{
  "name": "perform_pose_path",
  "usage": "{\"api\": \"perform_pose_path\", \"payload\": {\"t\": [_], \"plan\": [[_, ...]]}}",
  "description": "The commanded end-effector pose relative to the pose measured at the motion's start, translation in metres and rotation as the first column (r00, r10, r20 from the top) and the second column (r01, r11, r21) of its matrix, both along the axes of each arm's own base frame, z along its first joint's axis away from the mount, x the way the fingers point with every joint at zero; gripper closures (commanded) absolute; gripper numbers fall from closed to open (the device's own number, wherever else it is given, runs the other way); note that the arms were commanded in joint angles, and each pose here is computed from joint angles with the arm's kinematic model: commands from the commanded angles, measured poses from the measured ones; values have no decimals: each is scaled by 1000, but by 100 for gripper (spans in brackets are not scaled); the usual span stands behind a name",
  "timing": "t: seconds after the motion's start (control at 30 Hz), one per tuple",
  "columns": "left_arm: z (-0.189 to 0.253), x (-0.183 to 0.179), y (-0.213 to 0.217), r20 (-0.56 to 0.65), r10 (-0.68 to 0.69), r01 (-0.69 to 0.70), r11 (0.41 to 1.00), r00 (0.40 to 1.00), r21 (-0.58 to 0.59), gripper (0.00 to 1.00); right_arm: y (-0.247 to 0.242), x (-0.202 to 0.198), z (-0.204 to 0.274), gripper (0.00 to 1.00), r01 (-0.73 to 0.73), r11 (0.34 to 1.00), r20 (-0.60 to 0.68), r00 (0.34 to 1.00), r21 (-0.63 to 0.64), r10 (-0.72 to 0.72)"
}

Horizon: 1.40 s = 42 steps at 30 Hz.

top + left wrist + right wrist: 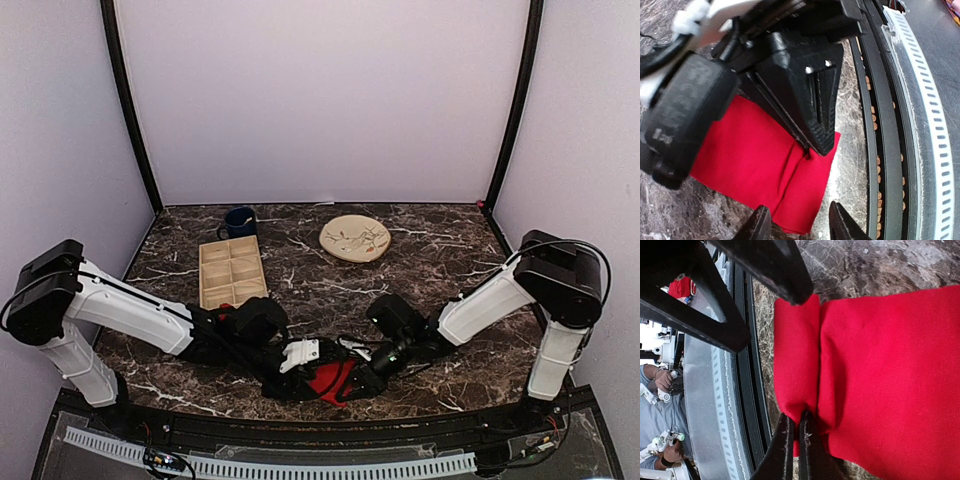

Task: Roll the socks
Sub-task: Roll the sock at the center of the board.

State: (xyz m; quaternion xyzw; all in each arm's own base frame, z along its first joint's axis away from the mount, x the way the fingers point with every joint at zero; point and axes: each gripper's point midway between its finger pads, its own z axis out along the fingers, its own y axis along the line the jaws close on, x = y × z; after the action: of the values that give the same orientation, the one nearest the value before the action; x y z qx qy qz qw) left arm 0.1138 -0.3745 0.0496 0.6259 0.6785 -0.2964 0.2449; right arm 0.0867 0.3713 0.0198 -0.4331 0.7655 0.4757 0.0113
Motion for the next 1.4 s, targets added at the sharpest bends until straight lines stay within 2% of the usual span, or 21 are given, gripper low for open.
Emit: {"api": "perform_pose_path", "payload": {"t": [0.0, 0.33, 0.83, 0.9, 0.97, 1.03, 1.2, 1.27, 1.37], "plan": [[-3, -4, -3, 42, -39, 38, 999, 998, 33, 58, -27, -12, -33, 100, 14, 988, -80, 996, -152, -27], [-12, -5, -9, 90, -58, 53, 997, 994, 60, 60, -26, -13, -33, 100, 9, 989, -94, 995, -150, -23], [-21, -4, -11, 95, -72, 63, 994, 993, 91, 63, -27, -15, -33, 100, 1, 989, -108, 994, -148, -17], [-22, -5, -11, 91, -77, 68, 993, 993, 93, 66, -27, -15, -34, 100, 0, 989, -109, 994, -149, -16], [-23, -6, -11, 83, -84, 76, 992, 993, 97, 75, -27, -15, -34, 100, 1, 989, -109, 994, -151, -17], [-24, -8, -11, 76, -90, 82, 991, 993, 101, 79, -27, -14, -34, 100, 2, 988, -108, 994, -154, -19], [-25, -10, -10, 64, -97, 90, 990, 993, 105, 84, -28, -12, -36, 100, 13, 987, -104, 994, -162, -30], [-26, -11, -9, 55, -102, 95, 989, 993, 111, 85, -28, -10, -37, 96, 20, 986, -102, 994, -168, -38], [-28, -13, -7, 44, -100, 94, 988, 994, 120, 86, -29, -6, -36, 85, 34, 985, -98, 994, -170, -51]]}}
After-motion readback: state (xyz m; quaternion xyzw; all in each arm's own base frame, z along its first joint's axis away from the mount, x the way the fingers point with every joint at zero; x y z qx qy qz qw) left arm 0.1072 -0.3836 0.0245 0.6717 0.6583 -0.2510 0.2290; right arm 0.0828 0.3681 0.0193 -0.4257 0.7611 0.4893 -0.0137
